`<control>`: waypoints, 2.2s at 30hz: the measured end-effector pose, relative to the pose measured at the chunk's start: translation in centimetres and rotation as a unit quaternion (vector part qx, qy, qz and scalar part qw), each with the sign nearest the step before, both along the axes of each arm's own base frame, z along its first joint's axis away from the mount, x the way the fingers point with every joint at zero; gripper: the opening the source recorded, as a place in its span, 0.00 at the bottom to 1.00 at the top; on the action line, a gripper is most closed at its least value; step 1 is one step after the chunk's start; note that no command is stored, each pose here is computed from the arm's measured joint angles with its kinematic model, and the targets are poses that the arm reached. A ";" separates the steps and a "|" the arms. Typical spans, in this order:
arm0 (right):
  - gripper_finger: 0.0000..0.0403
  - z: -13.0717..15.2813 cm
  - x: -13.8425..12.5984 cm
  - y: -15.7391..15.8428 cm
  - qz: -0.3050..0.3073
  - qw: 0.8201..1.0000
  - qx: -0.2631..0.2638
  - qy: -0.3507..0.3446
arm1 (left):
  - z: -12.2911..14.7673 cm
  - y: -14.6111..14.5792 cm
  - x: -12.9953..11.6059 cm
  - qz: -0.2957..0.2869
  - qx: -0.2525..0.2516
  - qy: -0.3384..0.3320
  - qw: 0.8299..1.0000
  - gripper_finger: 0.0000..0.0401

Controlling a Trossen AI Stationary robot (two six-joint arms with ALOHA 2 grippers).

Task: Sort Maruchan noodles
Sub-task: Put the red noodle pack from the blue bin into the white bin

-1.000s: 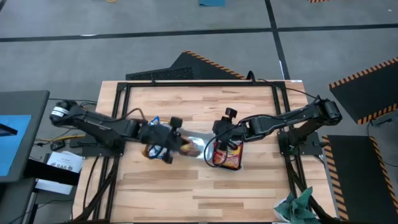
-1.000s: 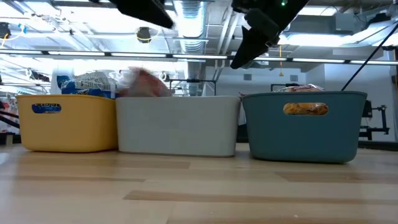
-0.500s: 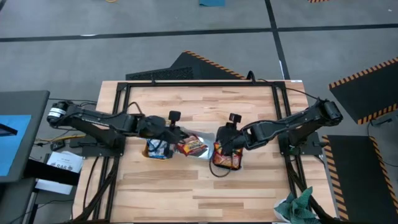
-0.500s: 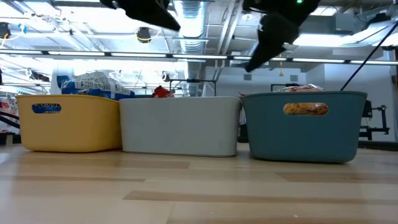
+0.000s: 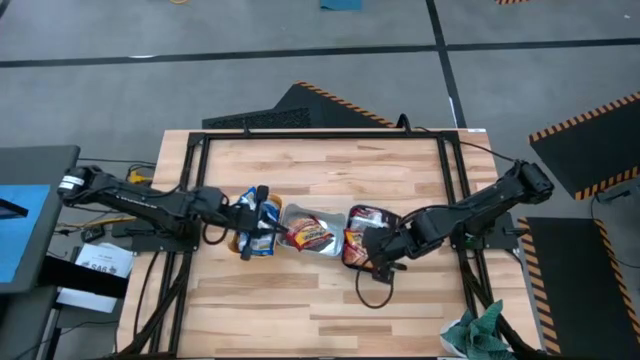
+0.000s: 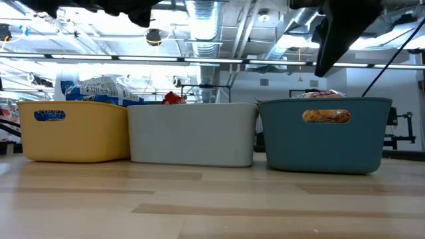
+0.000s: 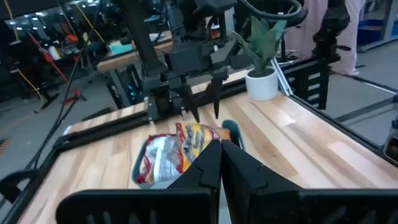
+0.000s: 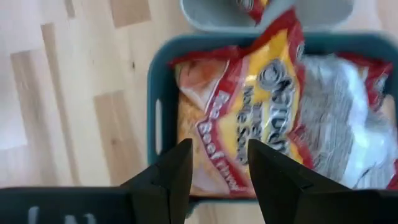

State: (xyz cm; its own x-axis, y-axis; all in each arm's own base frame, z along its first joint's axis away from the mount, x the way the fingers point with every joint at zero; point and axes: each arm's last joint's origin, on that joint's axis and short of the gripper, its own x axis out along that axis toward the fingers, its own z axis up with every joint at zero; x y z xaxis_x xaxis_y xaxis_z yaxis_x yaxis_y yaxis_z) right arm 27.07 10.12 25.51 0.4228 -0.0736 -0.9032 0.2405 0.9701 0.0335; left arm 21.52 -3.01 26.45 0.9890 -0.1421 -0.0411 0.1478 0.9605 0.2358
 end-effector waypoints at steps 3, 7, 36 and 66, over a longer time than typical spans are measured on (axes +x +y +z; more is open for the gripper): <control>0.44 -0.1 -0.1 0.1 -0.010 1.000 -0.003 0.003 | 0.0 0.1 -0.4 0.001 -0.010 0.001 1.000 0.00; 0.44 -0.9 0.2 -0.6 -0.028 0.999 -0.021 0.004 | 0.3 0.1 -0.6 0.001 -0.013 -0.003 1.000 0.00; 0.02 -2.9 0.1 -2.0 -0.041 0.999 0.001 0.011 | 1.5 0.5 -1.7 0.045 -0.014 -0.037 0.998 0.00; 0.02 1.9 9.2 -6.9 0.028 0.987 -0.072 -0.144 | 2.7 0.3 -4.2 0.033 -0.015 -0.047 0.998 0.00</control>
